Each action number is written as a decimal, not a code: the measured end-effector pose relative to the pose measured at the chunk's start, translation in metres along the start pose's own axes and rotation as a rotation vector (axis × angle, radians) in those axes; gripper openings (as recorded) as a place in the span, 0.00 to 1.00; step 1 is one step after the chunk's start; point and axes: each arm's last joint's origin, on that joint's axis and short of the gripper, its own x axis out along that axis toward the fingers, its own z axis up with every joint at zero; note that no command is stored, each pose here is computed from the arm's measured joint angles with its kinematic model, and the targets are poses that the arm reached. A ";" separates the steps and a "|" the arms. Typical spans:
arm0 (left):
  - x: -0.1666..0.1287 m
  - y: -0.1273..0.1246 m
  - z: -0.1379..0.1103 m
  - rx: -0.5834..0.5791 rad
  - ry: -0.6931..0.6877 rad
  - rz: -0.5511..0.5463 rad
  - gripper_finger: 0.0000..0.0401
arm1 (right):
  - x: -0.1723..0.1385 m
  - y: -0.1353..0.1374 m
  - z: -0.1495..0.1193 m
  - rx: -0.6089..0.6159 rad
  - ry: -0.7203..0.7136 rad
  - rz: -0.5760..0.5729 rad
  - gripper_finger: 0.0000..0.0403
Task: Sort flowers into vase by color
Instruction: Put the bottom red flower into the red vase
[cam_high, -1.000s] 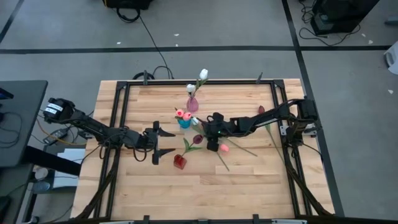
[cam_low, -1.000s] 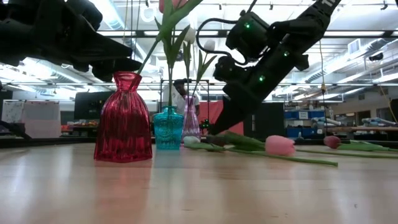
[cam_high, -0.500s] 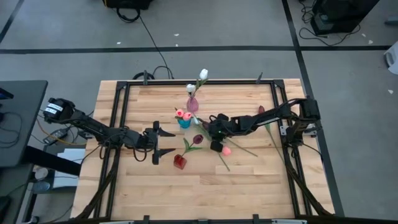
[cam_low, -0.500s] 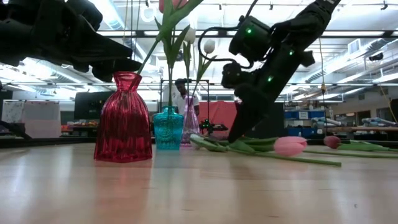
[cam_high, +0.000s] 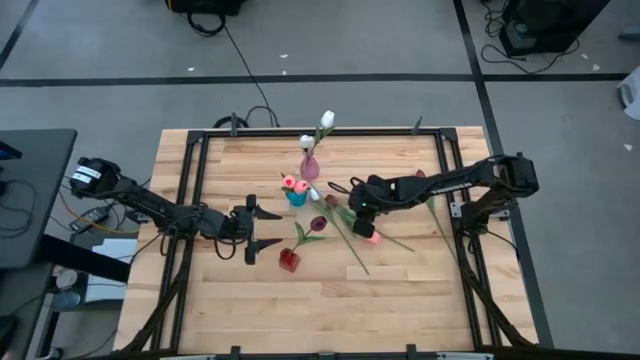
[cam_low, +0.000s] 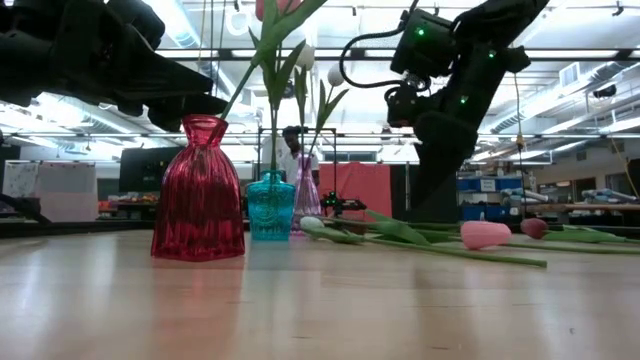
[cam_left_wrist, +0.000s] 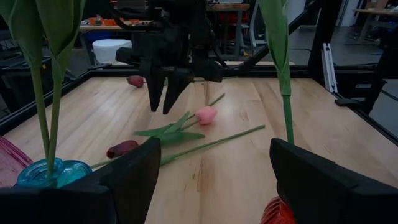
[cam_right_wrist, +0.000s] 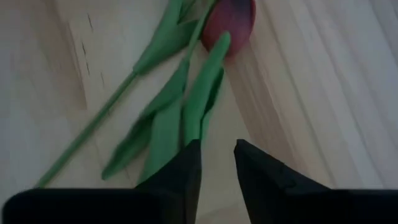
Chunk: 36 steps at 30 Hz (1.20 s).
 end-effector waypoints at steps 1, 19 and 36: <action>0.000 0.000 0.000 0.000 0.000 0.000 0.77 | 0.000 0.000 0.000 0.006 -0.002 0.001 0.30; 0.000 0.000 0.000 -0.004 0.000 0.000 0.77 | 0.007 0.000 -0.028 0.085 0.175 0.060 0.35; 0.000 0.000 0.000 -0.004 0.000 0.000 0.77 | 0.002 0.017 -0.044 0.129 0.299 0.072 0.35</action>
